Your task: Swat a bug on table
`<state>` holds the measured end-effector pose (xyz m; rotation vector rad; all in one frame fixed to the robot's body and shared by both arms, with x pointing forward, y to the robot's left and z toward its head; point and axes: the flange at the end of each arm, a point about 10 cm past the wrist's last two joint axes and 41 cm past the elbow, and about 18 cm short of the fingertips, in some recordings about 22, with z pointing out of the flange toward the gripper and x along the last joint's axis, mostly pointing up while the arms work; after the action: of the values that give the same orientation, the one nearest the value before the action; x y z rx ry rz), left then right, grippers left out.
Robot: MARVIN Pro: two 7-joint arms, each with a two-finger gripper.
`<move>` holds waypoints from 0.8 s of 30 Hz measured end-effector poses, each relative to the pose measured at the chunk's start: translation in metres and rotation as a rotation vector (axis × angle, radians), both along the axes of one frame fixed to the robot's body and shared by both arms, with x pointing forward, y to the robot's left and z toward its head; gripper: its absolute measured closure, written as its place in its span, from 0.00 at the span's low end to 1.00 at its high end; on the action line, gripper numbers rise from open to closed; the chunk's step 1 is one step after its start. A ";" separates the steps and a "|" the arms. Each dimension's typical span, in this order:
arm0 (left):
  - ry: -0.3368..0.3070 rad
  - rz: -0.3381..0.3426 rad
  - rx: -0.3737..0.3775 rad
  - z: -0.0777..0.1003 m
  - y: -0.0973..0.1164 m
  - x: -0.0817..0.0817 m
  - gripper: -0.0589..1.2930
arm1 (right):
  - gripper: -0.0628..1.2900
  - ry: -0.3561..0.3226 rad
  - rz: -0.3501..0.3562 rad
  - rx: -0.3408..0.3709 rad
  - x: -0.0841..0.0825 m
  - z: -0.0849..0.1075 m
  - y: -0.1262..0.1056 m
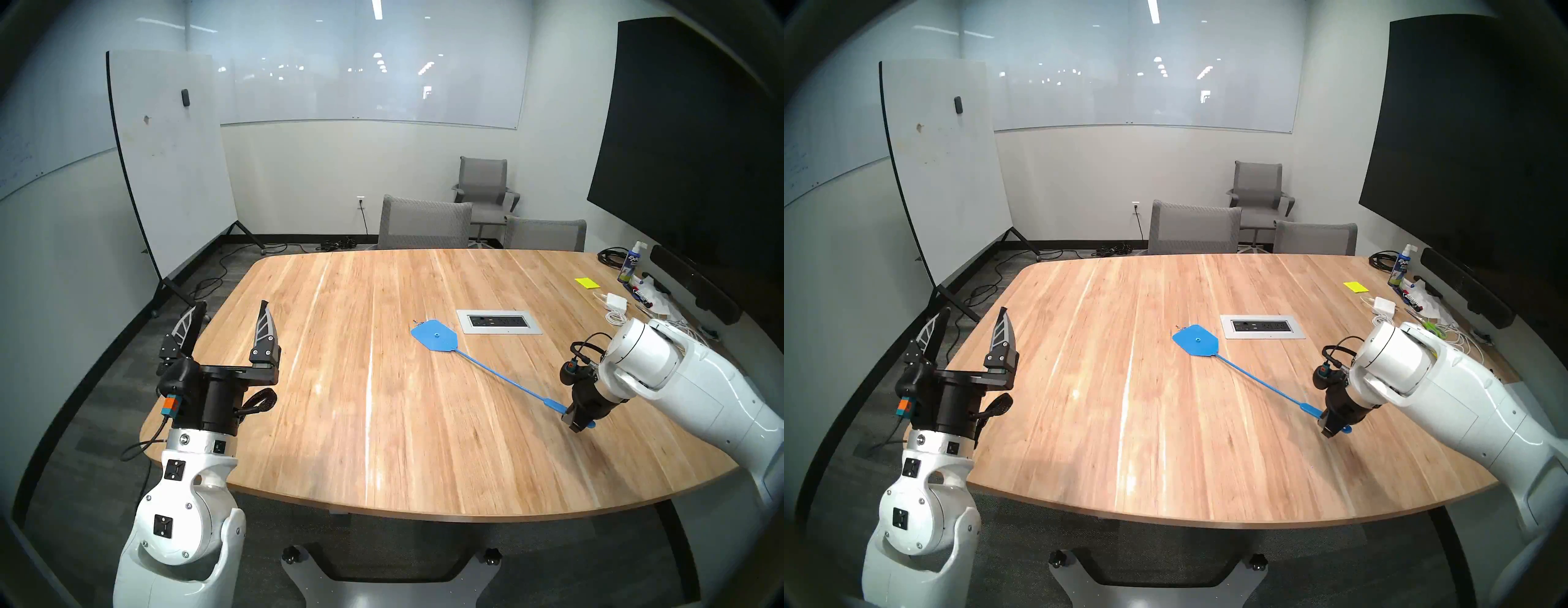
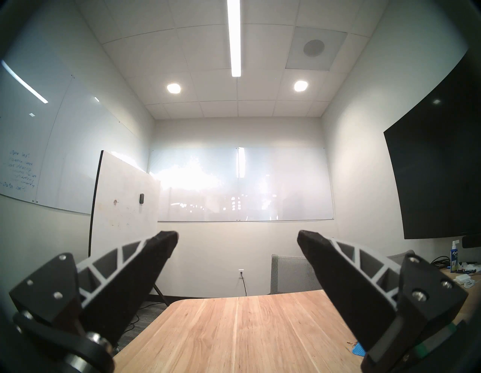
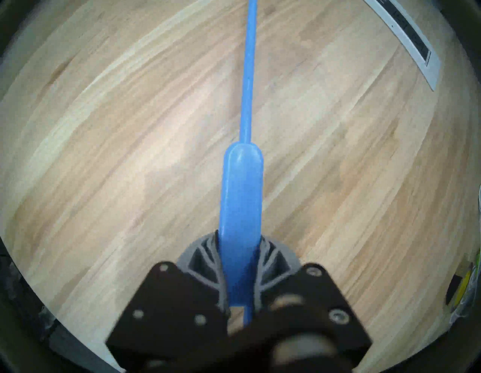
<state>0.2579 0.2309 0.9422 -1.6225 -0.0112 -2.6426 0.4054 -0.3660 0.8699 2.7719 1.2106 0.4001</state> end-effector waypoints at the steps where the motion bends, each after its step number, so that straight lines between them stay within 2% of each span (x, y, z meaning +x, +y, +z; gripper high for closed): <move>1: 0.000 0.000 0.000 0.000 0.000 0.000 0.03 | 0.87 -0.001 0.004 0.001 0.000 0.001 0.001; 11: 0.000 0.000 0.000 0.000 0.000 0.000 0.03 | 0.87 -0.026 0.018 0.049 0.002 0.020 0.008; 24: 0.000 0.000 0.000 0.000 0.000 0.000 0.03 | 0.87 -0.105 -0.011 0.123 0.010 0.063 0.001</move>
<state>0.2580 0.2309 0.9421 -1.6225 -0.0112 -2.6425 0.4154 -0.3647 0.9326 2.8160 1.1847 0.6310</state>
